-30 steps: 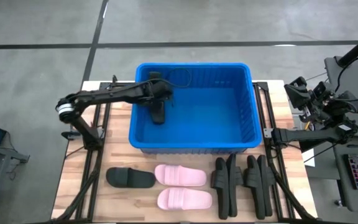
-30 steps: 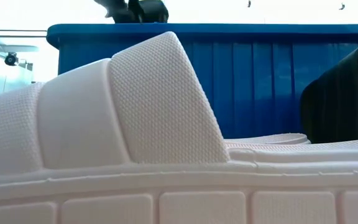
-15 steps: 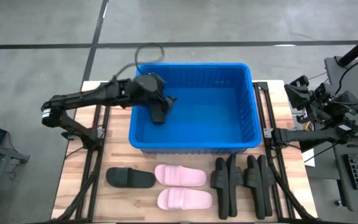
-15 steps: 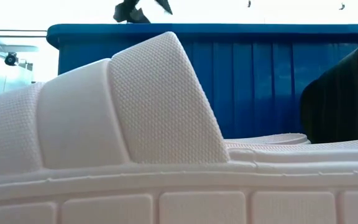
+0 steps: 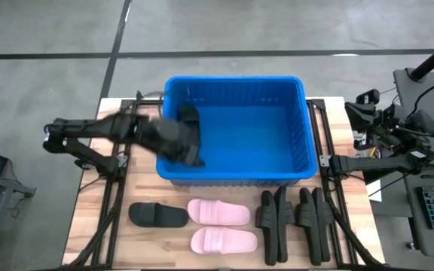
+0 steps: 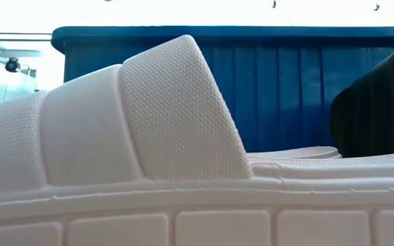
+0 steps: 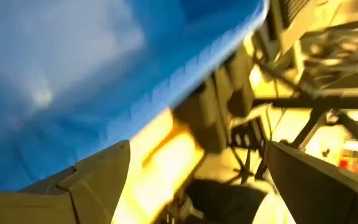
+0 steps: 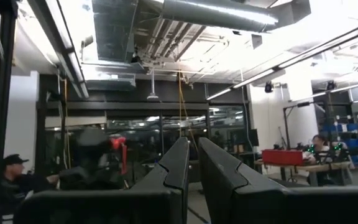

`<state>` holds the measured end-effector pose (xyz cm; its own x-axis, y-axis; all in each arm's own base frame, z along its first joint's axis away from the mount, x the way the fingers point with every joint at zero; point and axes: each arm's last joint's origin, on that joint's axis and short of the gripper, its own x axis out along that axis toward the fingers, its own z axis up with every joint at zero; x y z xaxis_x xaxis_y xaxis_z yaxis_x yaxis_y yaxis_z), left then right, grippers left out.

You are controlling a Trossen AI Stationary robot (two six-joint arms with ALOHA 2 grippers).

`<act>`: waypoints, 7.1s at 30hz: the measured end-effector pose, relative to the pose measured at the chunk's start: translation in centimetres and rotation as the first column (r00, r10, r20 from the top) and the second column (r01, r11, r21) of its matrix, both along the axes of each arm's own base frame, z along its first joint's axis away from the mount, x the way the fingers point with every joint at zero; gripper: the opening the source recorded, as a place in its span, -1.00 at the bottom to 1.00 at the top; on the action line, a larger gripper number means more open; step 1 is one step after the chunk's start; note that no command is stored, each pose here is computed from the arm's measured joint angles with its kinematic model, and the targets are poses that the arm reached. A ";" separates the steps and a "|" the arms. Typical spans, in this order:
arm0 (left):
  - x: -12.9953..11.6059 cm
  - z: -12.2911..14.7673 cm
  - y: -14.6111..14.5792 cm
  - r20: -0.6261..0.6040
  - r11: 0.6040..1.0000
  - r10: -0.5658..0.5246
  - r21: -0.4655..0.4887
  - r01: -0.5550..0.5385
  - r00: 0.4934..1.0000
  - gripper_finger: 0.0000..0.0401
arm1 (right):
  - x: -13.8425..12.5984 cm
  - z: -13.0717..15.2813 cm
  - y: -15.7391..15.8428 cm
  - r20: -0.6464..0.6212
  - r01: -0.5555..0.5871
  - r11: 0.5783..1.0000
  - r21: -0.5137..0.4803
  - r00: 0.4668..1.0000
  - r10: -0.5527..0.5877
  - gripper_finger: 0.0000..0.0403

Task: Pick and place slides into bin
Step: Put the black slide into the blue container, then put the pink slide into the blue container

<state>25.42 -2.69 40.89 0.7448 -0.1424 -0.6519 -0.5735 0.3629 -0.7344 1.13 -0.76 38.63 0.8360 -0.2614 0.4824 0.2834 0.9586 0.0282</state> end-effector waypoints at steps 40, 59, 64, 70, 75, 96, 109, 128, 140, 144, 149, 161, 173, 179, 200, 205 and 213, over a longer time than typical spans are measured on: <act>1.7 -20.5 -16.3 -0.953 0.974 0.220 0.225 0.001 0.208 0.78 | 0.2 -0.4 0.0 -0.064 0.034 0.997 -0.067 0.997 -0.038 -0.86; 1.0 -25.3 -16.5 -0.955 0.955 0.296 0.296 0.008 0.017 0.69 | 0.2 -0.4 0.0 -0.062 0.031 0.998 -0.063 0.997 -0.035 -0.86; 1.1 -25.3 -16.6 -0.954 0.954 0.299 0.299 0.011 0.028 0.42 | 0.2 -0.4 0.0 -0.062 0.032 0.997 -0.064 0.997 -0.036 -0.86; 1.0 -25.4 -16.5 -0.950 0.951 0.310 0.310 0.015 0.026 -0.04 | 0.2 -0.4 0.0 -0.062 0.032 0.997 -0.064 0.997 -0.036 -0.86; 0.7 -25.7 -16.3 -0.947 0.947 0.320 0.320 0.020 0.007 -0.50 | 0.2 -0.4 0.0 -0.062 0.032 0.997 -0.064 0.997 -0.035 -0.86; 1.3 -14.1 -15.9 -0.817 0.875 -0.207 0.091 0.475 0.537 -1.00 | 0.2 -0.4 0.0 -0.057 0.025 0.998 -0.051 0.998 -0.028 -0.86; 7.3 -2.2 -10.6 0.198 0.775 -0.211 0.631 0.040 0.957 -1.00 | 0.2 -0.4 0.0 -0.056 0.025 0.998 -0.050 0.998 -0.027 -0.86; 8.1 -5.8 9.1 -0.511 0.191 0.096 0.852 0.488 0.854 -1.00 | 0.2 -0.4 0.0 -0.001 -0.066 0.991 0.120 0.998 0.066 -0.86; 5.6 -13.6 14.0 -0.717 0.178 0.349 0.683 0.709 0.603 -1.00 | 0.2 -0.4 0.0 0.016 -0.092 0.982 0.165 0.996 0.091 -0.86; 5.2 -15.8 14.5 -0.712 0.189 0.358 0.688 0.700 0.604 -1.00 | 0.2 -0.4 0.0 0.016 -0.091 0.982 0.165 0.996 0.090 -0.86; 4.3 -17.8 15.0 -0.746 0.200 0.359 0.648 0.735 0.560 -1.00 | 0.2 -0.4 0.0 0.022 -0.100 0.979 0.180 0.995 0.098 -0.86; 3.2 -19.9 16.1 -0.741 0.233 0.377 0.657 0.717 0.556 -0.94 | 0.2 -0.4 0.0 0.031 -0.112 0.973 0.201 0.994 0.108 -0.86; 3.2 -19.8 16.6 -0.749 0.268 0.279 0.662 0.700 0.601 0.25 | 0.2 -0.4 0.0 0.031 -0.112 0.973 0.201 0.994 0.108 -0.86; 3.0 -18.0 16.3 -0.778 0.294 0.186 0.627 0.722 0.600 0.83 | 0.2 -0.4 0.0 0.031 -0.112 0.973 0.201 0.994 0.108 -0.86; 4.7 -1.5 10.8 -0.105 0.791 -0.426 0.439 0.426 0.899 0.96 | 0.2 -0.4 0.0 0.029 -0.112 0.973 0.200 0.994 0.109 -0.86; 5.0 1.0 7.7 0.055 0.894 -0.413 0.217 0.392 0.909 0.96 | 0.2 -0.4 0.0 0.028 -0.110 0.975 0.196 0.994 0.106 -0.86; 6.3 0.6 0.3 0.038 0.923 -0.376 -0.078 0.378 0.926 0.96 | 0.2 -0.4 0.0 0.020 -0.100 0.979 0.178 0.995 0.098 -0.86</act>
